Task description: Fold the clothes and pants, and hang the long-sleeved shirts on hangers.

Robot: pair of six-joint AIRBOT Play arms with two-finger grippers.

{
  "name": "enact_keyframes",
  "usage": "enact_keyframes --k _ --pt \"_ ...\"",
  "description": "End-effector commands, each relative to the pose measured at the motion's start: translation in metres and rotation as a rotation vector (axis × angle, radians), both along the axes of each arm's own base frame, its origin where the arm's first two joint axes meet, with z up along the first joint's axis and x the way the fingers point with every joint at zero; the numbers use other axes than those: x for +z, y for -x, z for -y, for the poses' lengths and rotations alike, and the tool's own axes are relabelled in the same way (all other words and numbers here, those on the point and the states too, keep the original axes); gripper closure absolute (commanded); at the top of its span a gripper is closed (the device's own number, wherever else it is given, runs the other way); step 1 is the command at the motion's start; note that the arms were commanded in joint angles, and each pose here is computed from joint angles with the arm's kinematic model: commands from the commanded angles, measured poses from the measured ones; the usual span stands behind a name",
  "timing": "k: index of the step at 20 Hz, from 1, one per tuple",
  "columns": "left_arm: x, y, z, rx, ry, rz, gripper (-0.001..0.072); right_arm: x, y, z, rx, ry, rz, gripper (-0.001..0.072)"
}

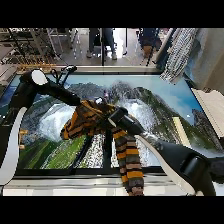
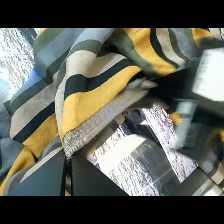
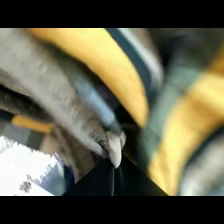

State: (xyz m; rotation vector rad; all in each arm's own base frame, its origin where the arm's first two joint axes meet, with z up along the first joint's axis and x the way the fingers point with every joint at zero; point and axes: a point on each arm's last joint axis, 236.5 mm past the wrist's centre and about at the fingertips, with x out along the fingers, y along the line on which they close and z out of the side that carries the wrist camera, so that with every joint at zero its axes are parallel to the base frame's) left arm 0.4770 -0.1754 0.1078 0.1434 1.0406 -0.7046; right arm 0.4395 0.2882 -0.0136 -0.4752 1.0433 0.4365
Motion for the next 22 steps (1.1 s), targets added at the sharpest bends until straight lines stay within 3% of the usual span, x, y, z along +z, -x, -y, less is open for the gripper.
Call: enact_keyframes --k 1,3,8,11,15,16,17,18,22 --pt "0.015 0.006 -0.001 -0.005 0.003 0.02 0.0697 0.097 0.035 0.043 0.007 0.097 -0.017 0.069" --pt "0.057 0.013 0.001 0.002 0.03 0.097 0.0697 0.185 0.06 0.066 -0.038 0.031 0.044 0.0693" --pt "0.217 0.051 0.027 -0.032 0.276 0.425 0.0699 0.365 0.053 0.056 -0.007 -0.381 0.483 0.0691" --pt "0.189 0.039 0.014 0.092 0.258 0.329 0.0699 0.328 0.027 0.026 -0.006 -0.497 0.399 0.0692" --pt "0.08 0.03 0.005 0.152 0.212 0.087 0.0695 0.221 0.002 -0.011 -0.027 -0.506 0.173 0.069" --pt "0.059 0.032 -0.005 0.163 0.189 0.036 0.0538 0.201 0.0 -0.024 -0.028 -0.527 0.124 0.069" --pt "0.041 0.035 -0.022 0.19 0.158 -0.01 0.0242 0.183 -0.002 -0.034 -0.03 -0.534 0.081 0.069" --pt "0.025 0.038 -0.048 0.233 0.111 -0.054 0.0162 0.167 -0.004 -0.039 -0.033 -0.527 0.05 0.069" --pt "-0.029 0.071 -0.251 0.654 -0.161 -0.232 0.0174 0.126 -0.004 -0.054 -0.004 -0.477 -0.01 0.069"
